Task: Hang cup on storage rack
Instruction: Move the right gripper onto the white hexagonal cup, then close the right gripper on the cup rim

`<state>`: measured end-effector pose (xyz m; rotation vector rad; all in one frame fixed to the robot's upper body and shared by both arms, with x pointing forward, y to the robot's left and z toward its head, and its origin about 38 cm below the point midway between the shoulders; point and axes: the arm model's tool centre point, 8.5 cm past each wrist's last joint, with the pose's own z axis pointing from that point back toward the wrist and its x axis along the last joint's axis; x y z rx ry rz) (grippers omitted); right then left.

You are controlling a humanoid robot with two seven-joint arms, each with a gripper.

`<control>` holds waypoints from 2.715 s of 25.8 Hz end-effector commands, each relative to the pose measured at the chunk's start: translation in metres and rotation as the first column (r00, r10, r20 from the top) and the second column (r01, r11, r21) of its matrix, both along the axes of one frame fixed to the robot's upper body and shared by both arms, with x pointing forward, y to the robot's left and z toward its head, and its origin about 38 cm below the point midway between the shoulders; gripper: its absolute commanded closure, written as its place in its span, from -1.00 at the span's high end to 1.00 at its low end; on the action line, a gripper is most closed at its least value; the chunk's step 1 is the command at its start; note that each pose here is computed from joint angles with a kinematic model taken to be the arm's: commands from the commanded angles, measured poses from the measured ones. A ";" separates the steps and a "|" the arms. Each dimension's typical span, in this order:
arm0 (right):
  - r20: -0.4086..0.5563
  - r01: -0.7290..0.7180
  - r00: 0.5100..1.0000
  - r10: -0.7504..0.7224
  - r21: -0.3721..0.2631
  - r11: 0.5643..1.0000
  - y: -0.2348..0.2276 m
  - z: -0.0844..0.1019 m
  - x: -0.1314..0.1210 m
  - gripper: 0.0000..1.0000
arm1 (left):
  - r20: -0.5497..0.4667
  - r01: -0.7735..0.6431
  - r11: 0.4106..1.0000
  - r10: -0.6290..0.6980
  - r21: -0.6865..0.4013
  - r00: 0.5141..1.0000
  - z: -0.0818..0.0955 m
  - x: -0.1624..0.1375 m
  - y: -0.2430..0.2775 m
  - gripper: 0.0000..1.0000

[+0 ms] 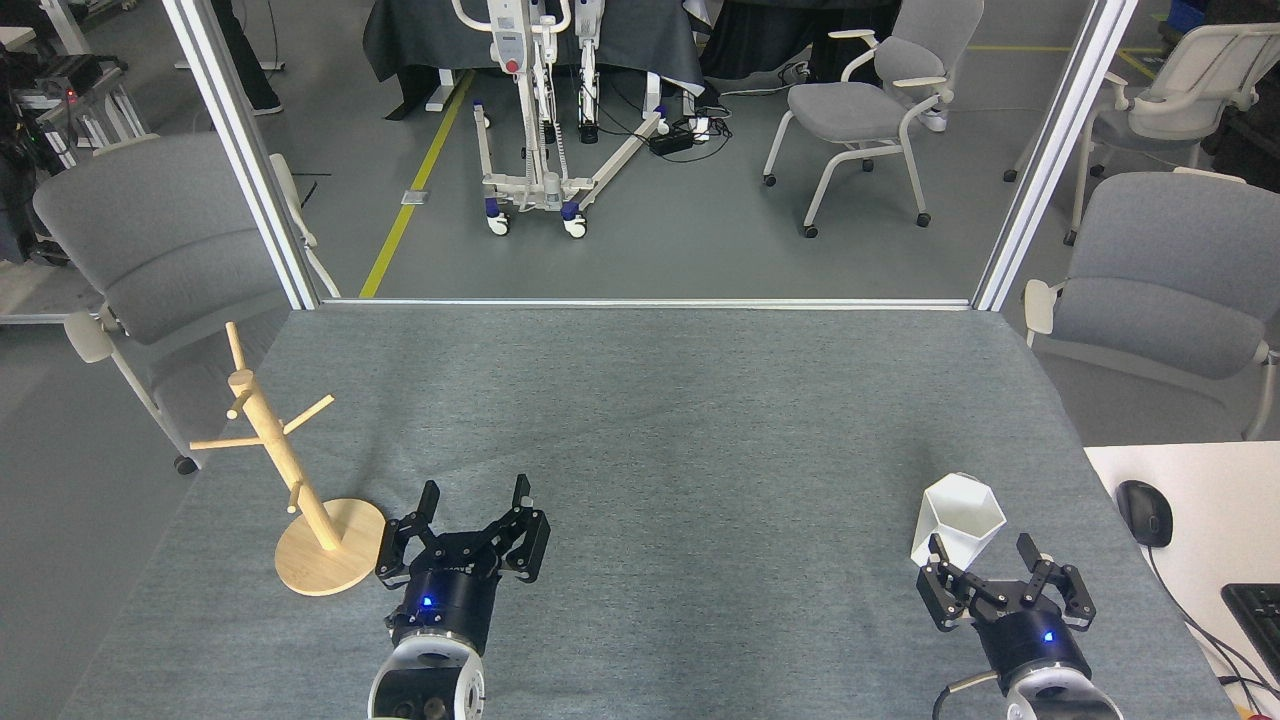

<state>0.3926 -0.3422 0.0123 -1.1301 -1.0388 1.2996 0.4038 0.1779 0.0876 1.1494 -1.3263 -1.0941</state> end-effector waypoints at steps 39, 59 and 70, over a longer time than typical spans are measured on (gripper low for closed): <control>-0.058 0.021 0.998 -0.019 0.035 0.999 0.002 -0.005 0.047 0.99 | -0.047 0.002 1.000 -0.002 0.003 0.999 -0.015 0.006 -0.002 0.98; -0.067 0.051 0.996 -0.051 -0.007 0.999 0.002 -0.009 0.059 0.84 | -0.051 0.001 1.000 -0.001 0.002 0.999 -0.016 0.006 -0.002 0.98; -0.076 0.037 0.996 -0.040 -0.044 0.998 0.003 -0.010 0.059 -0.12 | -0.050 0.000 1.000 0.000 0.003 0.999 -0.016 0.006 -0.001 0.98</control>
